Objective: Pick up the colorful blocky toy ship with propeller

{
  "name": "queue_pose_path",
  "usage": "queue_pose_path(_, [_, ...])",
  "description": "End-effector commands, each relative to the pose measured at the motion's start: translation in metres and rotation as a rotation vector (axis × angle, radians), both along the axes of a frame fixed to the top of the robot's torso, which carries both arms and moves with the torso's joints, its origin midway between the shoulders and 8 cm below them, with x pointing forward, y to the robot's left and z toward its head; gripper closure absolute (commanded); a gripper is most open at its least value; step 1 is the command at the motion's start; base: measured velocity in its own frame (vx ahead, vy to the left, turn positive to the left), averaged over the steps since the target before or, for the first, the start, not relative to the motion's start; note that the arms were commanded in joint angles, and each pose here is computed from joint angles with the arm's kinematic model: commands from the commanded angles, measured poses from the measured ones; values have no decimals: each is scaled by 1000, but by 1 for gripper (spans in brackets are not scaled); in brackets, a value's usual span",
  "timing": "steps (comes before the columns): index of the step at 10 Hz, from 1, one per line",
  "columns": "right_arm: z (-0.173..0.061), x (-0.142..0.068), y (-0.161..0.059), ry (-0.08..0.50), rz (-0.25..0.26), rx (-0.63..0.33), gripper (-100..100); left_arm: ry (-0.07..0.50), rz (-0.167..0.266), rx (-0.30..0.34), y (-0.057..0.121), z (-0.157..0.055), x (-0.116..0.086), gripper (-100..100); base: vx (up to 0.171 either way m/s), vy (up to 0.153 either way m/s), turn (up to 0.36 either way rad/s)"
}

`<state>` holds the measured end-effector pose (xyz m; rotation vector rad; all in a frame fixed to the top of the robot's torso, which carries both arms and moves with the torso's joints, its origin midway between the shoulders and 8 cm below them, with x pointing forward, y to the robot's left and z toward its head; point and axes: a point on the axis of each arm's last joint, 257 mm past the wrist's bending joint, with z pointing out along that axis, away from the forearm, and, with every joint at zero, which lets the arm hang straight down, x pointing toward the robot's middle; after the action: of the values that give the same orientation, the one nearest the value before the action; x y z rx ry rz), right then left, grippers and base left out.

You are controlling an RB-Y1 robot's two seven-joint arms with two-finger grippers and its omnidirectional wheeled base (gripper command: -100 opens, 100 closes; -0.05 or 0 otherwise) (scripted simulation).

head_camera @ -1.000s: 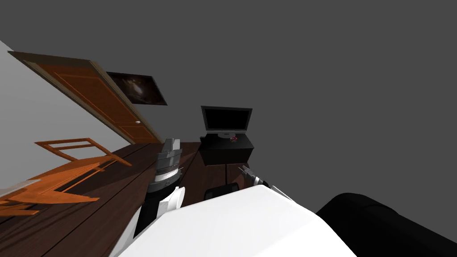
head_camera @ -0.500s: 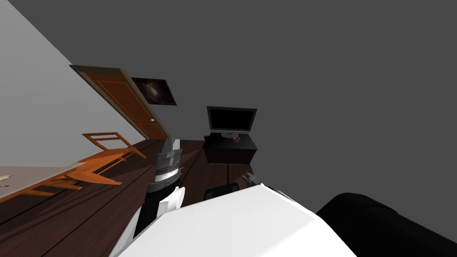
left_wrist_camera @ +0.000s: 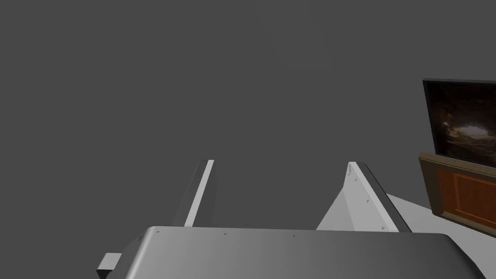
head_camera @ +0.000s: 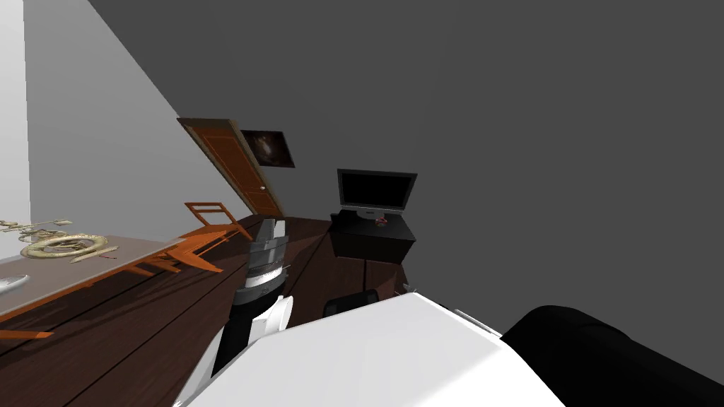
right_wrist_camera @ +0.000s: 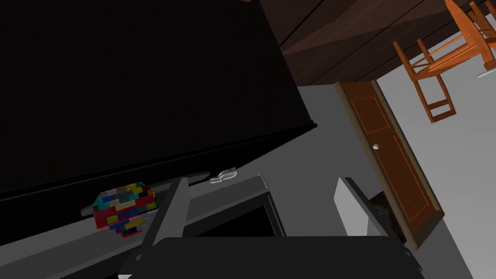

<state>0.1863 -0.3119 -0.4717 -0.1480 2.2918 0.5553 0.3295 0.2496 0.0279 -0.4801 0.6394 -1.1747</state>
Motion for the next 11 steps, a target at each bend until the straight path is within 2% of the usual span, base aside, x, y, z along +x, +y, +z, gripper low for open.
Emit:
queue_pose_path(1, [-14, -26, -27, 51, 47, -78, -100, 0, 0, 0, 0, 0, 0, 0, 11, 20, 366])
queue_pose_path(2, [-18, -31, -35, 65, 39, -92, -100, 0, 0, 0, 0, 0, 0, 0, 13, 7, 149])
queue_pose_path(3, [-27, -53, -61, 110, 76, -157, -100, 0, 0, 0, 0, 0, 0, 0, 23, 17, 342])
queue_pose_path(5, [-33, -62, -76, 136, 63, -184, -100, 0, 0, 0, 0, 0, 0, 0, 21, 3, 76])
queue_pose_path(6, [-33, -62, -76, 136, 63, -184, -100, 0, 0, 0, 0, 0, 0, 0, 3, 2, -34])
queue_pose_path(7, [-36, -82, -101, 177, 99, -243, -100, 0, 0, 0, 0, 0, 0, 0, 23, 14, 294])
queue_pose_path(8, [-40, -89, -113, 195, 89, -262, -100, 0, 0, 0, 0, 0, 0, 0, 32, 0, 259])
queue_pose_path(9, [-40, -107, -137, 233, 124, -315, -100, 0, 0, 0, 0, 0, 0, 0, 57, 6, 367])
queue_pose_path(10, [-42, -113, -146, 248, 116, -331, -100, 0, 0, 0, 0, 0, 0, 0, 54, -11, 214])
queue_pose_path(11, [-40, -132, -173, 290, 144, -385, -100, 0, 0, 0, 0, 0, 0, 0, 65, -17, 361])
